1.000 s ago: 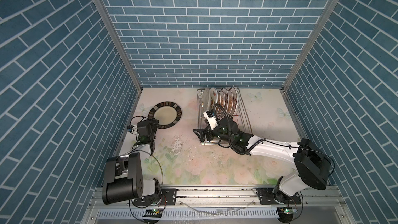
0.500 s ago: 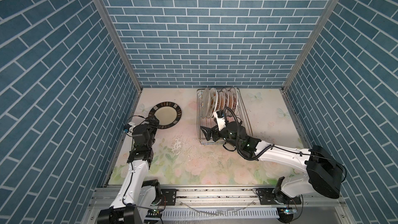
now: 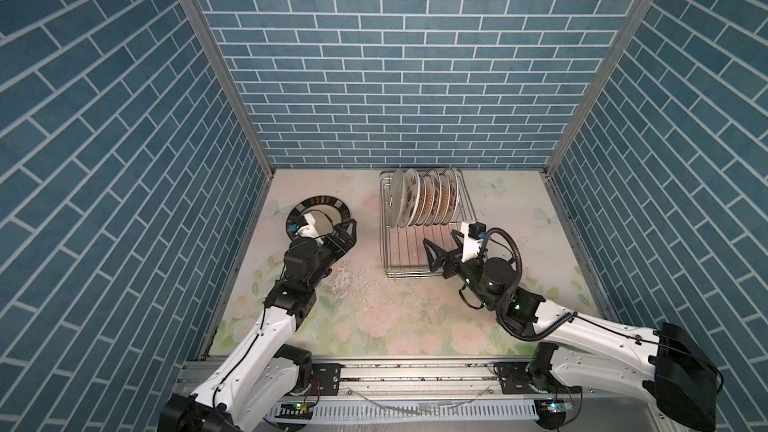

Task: Unload the plates from the dish rack
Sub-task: 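Open and lift the left gripper off the plate while the right returns to the rack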

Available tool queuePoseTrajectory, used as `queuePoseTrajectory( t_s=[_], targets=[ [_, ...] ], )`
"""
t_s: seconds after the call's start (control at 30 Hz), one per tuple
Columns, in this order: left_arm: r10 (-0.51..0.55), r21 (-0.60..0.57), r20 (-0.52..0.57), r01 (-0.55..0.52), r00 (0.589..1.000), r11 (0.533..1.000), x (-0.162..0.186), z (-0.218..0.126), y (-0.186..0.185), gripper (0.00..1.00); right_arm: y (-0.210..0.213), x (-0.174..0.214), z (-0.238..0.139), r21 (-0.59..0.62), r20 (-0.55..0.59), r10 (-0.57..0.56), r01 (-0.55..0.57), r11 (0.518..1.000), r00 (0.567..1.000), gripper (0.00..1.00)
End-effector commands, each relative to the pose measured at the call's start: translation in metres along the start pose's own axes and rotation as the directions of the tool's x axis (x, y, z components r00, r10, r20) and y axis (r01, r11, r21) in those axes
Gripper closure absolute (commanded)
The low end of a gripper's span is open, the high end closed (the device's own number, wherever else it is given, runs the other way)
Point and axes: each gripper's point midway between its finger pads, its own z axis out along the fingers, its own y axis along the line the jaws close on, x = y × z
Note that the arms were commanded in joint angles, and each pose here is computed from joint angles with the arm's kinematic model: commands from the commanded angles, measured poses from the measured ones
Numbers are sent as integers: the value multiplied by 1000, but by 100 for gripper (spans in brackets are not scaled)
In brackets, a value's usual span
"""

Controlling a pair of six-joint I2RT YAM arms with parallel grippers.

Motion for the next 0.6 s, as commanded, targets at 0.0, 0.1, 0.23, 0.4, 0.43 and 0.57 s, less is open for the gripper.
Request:
queuePoseTrajectory(
  t_s=[0.0, 0.1, 0.23, 0.4, 0.43, 0.57],
  targets=[
    [101, 110, -43, -95, 994, 989, 3, 5, -40, 0, -16, -24, -10, 77, 100, -65, 57, 995, 993, 2],
    [113, 167, -76, -99, 991, 981, 12, 9, -52, 0, -22, -32, -15, 95, 98, -91, 81, 992, 991, 2],
    [127, 253, -47, -112, 991, 961, 28, 7, -59, 0, -33, -47, -13, 141, 31, -100, 94, 985, 995, 1],
    [152, 291, -27, -138, 988, 947, 35, 3, -63, 0, -35, -59, 2, 179, -62, -116, 125, 976, 991, 1],
    [152, 276, -12, -143, 988, 951, 31, 2, -62, 0, -33, -59, 7, 175, -80, -119, 131, 976, 990, 1],
    [117, 318, 2, -112, 993, 942, 36, -1, -59, 0, -23, -65, 23, 164, -94, -110, 125, 979, 989, 2]
  ],
)
